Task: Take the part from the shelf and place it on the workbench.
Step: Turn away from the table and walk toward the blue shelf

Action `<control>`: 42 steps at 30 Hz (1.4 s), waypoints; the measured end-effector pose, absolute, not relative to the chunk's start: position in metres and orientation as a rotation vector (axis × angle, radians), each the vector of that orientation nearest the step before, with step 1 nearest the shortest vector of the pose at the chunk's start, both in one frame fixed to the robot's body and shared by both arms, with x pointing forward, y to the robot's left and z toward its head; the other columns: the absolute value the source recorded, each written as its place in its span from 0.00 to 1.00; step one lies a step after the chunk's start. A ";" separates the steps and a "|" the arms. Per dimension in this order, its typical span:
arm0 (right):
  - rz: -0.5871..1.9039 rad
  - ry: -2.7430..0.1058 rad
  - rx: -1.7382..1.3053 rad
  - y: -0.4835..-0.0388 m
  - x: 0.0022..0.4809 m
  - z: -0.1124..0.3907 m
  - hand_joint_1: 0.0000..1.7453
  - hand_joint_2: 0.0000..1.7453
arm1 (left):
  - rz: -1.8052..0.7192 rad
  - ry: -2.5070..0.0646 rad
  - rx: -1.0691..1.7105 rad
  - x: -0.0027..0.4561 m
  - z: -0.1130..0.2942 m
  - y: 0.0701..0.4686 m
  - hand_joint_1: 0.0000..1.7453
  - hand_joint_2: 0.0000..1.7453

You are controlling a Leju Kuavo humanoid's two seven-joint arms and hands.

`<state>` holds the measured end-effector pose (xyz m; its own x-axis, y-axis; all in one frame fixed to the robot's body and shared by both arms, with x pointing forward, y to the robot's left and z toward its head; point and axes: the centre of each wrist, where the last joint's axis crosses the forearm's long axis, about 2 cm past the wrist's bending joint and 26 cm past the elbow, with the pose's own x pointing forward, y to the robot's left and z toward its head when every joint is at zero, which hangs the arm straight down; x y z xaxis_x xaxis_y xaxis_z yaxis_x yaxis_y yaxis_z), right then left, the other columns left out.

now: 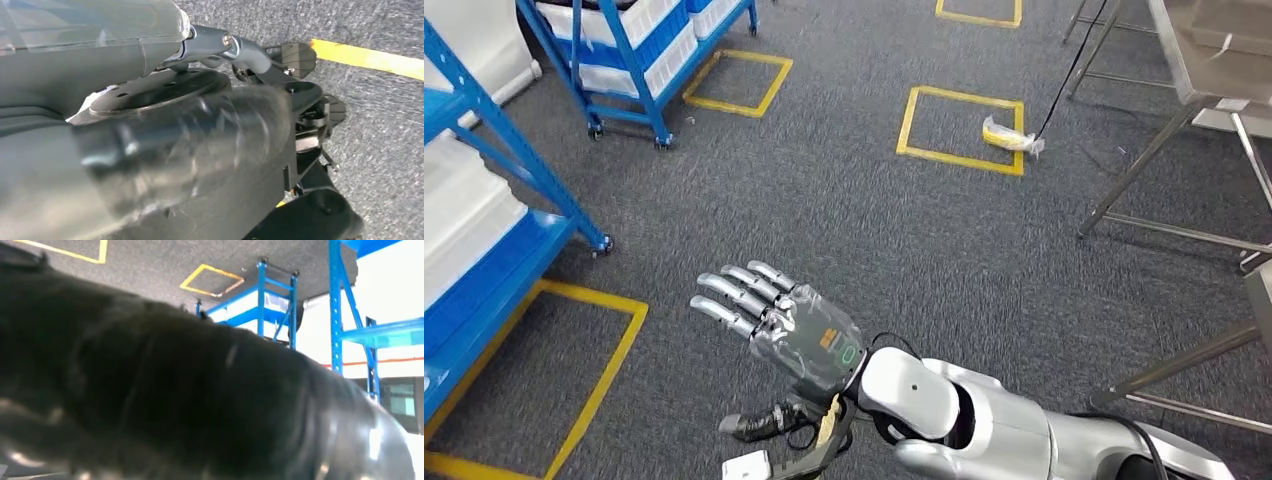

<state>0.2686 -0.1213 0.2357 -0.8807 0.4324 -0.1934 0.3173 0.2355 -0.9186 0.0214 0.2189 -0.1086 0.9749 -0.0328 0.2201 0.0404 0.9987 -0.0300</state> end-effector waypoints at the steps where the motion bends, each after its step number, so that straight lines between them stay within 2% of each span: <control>1: 1.739 -2.386 -0.729 -0.121 0.269 0.236 0.00 0.00 | -0.037 -0.221 -0.033 0.021 -0.109 0.219 0.00 0.00; 39: 1.789 -2.384 -0.741 -0.119 0.268 0.234 0.00 0.00 | -0.041 -0.242 -0.030 0.027 -0.108 0.219 0.00 0.00; 42: 1.796 -2.384 -0.734 -0.119 0.268 0.232 0.00 0.75 | -0.043 -0.243 -0.029 0.028 -0.108 0.220 0.00 0.00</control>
